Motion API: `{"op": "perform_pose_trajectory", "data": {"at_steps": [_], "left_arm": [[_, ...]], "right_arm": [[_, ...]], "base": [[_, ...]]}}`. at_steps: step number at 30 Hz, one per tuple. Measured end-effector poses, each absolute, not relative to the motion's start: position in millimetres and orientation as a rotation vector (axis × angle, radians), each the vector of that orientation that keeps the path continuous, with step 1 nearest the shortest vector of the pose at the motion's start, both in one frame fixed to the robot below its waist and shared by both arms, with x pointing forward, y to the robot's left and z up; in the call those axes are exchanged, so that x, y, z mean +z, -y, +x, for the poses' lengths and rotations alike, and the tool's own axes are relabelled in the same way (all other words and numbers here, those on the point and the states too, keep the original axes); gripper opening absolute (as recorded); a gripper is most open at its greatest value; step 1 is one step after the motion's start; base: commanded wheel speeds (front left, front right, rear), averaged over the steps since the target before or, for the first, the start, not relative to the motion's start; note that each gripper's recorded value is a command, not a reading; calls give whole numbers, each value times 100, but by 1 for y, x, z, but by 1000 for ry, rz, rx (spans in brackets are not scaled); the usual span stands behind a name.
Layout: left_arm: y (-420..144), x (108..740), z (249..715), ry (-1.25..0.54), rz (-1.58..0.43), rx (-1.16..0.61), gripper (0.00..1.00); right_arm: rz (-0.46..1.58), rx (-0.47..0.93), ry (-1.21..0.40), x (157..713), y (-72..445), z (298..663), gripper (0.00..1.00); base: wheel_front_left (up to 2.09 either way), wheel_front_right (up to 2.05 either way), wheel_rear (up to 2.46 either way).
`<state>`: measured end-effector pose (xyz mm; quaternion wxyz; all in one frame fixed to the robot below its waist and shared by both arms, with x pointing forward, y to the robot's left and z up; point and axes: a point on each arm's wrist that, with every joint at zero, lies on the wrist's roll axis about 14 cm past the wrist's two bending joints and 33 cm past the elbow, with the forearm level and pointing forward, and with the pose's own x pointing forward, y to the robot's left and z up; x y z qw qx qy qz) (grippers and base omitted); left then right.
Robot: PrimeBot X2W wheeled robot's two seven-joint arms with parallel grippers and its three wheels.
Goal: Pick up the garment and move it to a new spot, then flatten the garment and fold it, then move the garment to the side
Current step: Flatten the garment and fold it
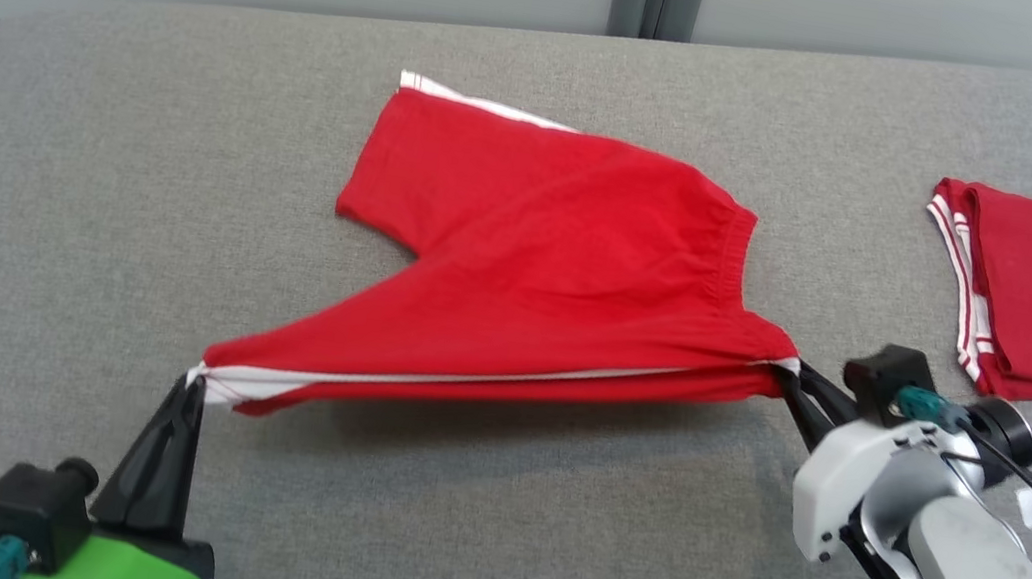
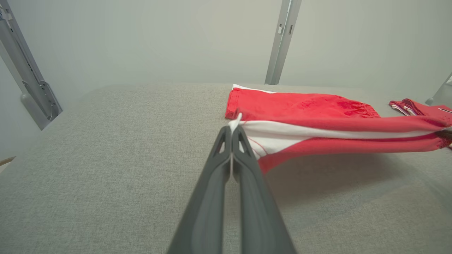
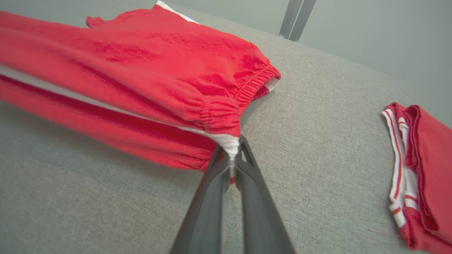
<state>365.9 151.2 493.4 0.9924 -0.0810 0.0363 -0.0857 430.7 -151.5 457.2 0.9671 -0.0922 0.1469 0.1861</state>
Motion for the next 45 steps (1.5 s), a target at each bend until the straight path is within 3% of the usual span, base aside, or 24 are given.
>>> {"op": "perform_pose_trajectory", "data": {"at_steps": [7, 18, 33, 45], "left_arm": [[-147, 487, 343, -122, -158, -179, 0], [-146, 479, 344, -161, -78, -217, 0], [-110, 517, 469, -17, 159, -432, 0], [-80, 494, 551, -30, 237, -529, 0]], "right_arm": [[-123, 321, -319, 449, 162, 403, 0], [-122, 290, -316, 456, 164, 394, 0], [-85, 322, -224, 479, 141, 446, 0], [4, 290, -184, 471, 137, 489, 0]], "base": [[0, 0, 0], [0, 0, 0], [0, 0, 0], [0, 0, 0]]}}
